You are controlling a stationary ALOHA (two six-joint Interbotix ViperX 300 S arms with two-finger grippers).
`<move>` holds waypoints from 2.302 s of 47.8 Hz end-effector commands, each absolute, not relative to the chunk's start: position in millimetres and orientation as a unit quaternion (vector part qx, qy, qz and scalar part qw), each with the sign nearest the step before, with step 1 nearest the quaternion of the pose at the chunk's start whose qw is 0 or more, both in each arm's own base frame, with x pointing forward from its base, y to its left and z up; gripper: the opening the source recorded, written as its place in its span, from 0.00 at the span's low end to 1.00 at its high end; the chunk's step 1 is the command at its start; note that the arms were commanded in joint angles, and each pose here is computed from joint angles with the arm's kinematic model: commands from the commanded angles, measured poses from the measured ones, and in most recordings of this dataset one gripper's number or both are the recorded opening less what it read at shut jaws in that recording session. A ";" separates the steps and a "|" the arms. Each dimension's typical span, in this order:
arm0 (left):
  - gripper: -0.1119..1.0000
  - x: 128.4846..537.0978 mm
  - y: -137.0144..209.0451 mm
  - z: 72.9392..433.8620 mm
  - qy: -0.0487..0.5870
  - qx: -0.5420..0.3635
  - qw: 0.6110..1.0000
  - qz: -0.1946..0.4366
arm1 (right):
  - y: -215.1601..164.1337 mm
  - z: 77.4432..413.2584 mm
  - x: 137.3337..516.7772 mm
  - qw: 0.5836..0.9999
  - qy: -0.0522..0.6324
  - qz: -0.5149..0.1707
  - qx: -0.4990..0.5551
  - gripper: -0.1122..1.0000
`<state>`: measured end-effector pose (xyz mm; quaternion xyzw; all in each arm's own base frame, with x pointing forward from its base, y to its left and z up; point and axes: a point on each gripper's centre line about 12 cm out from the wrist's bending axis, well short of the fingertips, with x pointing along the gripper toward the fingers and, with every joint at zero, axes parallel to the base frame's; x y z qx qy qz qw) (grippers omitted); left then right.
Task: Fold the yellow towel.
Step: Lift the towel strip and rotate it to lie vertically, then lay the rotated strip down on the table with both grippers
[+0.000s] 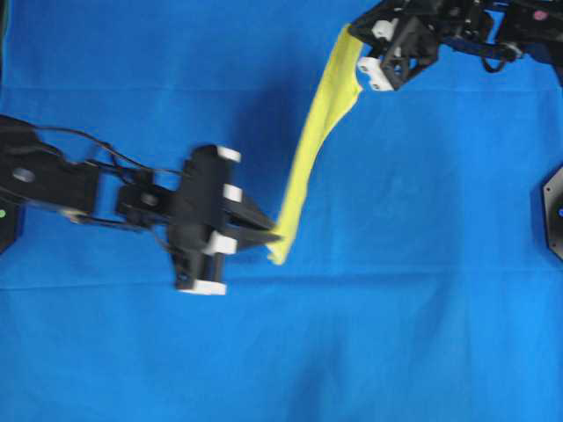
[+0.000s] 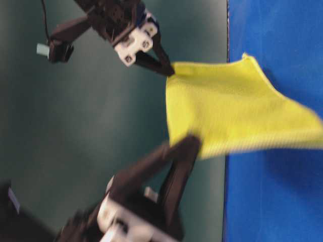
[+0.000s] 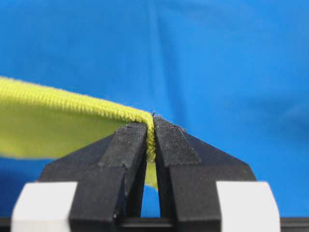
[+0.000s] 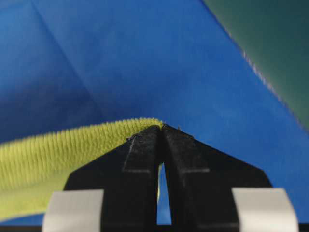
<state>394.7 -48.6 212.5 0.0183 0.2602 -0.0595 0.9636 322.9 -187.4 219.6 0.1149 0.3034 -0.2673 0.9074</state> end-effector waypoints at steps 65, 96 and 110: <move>0.12 516.0 -90.1 176.3 0.233 0.039 0.968 -0.088 | -177.4 214.6 260.5 0.900 0.300 -0.295 0.110 0.12; 0.12 416.2 -82.0 130.0 0.238 -0.032 0.968 -0.077 | -182.4 194.1 383.1 0.921 0.308 -0.223 0.087 0.12; 0.12 414.5 -80.5 128.3 0.248 -0.029 0.965 -0.075 | -180.2 189.2 382.9 0.919 0.314 -0.221 0.089 0.12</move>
